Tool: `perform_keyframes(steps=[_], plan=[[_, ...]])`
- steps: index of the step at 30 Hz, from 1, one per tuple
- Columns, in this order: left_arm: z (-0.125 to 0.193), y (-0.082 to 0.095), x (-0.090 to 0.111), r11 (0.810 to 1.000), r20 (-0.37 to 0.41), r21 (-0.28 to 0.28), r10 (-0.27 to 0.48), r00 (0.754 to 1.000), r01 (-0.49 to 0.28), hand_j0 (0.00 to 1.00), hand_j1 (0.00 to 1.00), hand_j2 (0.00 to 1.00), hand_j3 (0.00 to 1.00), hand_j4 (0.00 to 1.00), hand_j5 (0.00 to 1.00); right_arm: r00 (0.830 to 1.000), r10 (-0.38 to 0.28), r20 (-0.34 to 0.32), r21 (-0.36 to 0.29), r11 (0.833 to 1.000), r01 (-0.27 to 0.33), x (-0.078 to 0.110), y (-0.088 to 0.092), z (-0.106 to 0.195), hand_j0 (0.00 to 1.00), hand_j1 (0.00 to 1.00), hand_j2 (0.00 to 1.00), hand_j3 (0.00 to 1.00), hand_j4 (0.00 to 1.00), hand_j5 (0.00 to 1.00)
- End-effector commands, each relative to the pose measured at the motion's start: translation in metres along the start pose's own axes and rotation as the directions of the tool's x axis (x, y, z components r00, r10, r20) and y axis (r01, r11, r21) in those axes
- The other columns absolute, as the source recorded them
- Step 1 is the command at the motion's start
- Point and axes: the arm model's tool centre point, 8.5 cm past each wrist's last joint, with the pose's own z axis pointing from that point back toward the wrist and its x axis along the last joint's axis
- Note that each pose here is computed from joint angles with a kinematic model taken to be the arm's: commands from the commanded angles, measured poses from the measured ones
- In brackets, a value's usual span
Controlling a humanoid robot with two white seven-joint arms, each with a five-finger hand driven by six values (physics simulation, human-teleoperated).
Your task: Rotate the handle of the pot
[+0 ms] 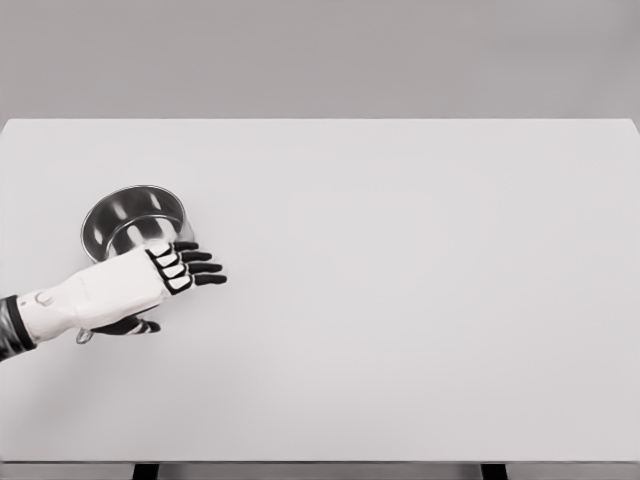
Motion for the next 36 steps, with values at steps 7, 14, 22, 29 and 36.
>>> perform_keyframes(steps=[7,14,22,29,36], plan=[[0.003,-0.002,-0.001,1.000,-0.008,-0.009,-0.007,1.000,0.007,1.00,1.00,1.00,1.00,1.00,1.00,1.000,0.000,0.000,0.000,1.000,0.000,0.000,0.000,0.000,1.00,1.00,1.00,1.00,1.00,1.00],[0.006,0.002,-0.007,0.999,-0.031,-0.011,-0.032,0.999,0.032,1.00,1.00,1.00,1.00,1.00,1.00,1.000,0.000,0.000,0.000,1.000,0.000,0.000,0.000,0.000,1.00,1.00,1.00,1.00,1.00,1.00],[0.015,0.004,-0.022,0.999,-0.083,-0.010,-0.037,0.996,0.036,1.00,1.00,1.00,1.00,1.00,1.00,1.000,0.000,0.000,0.000,1.000,0.000,0.000,0.000,0.000,1.00,1.00,1.00,1.00,1.00,1.00],[0.019,0.004,-0.027,0.999,-0.102,-0.010,-0.036,0.994,0.035,1.00,1.00,1.00,1.00,1.00,1.00,1.000,0.000,0.000,0.000,1.000,0.000,0.000,0.000,0.000,1.00,1.00,1.00,1.00,1.00,1.00],[0.029,0.004,-0.031,0.999,-0.126,-0.023,-0.036,0.991,0.033,1.00,1.00,1.00,1.00,1.00,1.00,1.000,0.000,0.000,0.000,1.000,0.000,0.000,0.000,0.000,1.00,1.00,1.00,1.00,1.00,1.00]])
